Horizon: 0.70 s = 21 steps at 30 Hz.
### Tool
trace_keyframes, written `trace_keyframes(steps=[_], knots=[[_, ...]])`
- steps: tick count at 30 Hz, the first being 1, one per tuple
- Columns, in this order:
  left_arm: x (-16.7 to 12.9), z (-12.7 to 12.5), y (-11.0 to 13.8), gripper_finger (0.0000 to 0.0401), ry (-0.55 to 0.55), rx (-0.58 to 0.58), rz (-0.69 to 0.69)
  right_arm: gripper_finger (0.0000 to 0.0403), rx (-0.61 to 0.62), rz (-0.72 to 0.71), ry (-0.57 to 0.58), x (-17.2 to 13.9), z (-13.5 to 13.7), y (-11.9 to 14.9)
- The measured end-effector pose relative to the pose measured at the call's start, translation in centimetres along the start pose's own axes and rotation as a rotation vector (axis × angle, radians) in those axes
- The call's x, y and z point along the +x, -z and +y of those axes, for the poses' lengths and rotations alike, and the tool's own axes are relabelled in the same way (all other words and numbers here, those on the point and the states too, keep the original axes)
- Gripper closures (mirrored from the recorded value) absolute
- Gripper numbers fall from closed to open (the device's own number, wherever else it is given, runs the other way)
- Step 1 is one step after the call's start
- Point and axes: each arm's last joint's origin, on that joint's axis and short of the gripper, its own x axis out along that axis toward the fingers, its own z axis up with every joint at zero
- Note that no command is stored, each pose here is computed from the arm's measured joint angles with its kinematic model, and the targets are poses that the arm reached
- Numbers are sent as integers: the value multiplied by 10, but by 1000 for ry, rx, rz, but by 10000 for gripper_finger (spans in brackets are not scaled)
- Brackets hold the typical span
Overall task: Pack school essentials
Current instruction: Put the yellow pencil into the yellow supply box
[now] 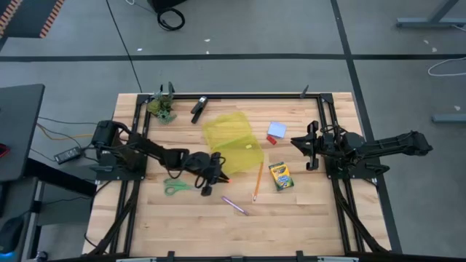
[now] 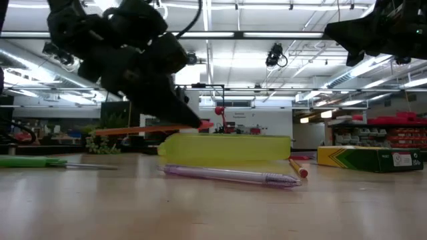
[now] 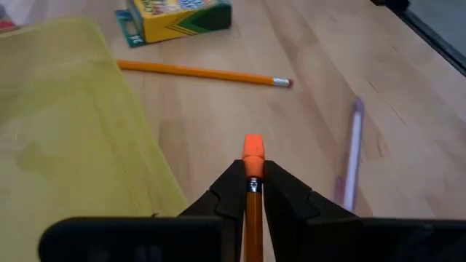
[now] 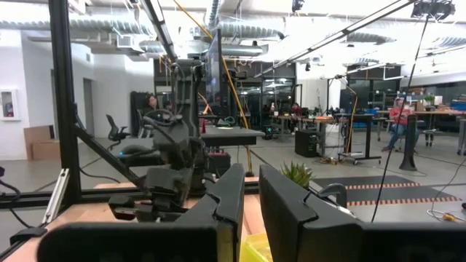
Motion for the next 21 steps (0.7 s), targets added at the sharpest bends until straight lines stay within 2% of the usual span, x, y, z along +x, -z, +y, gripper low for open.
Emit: trace_keyframes(steps=[7,13,21], knots=[[5,12,-27,360,-32,-39,34,351,0,0,0,0,0,0],[5,25,-44,357,-64,-48,2,351,0,0,0,0,0,0],[6,56,-66,357,-168,-87,-65,351,0,1,0,0,0,0]])
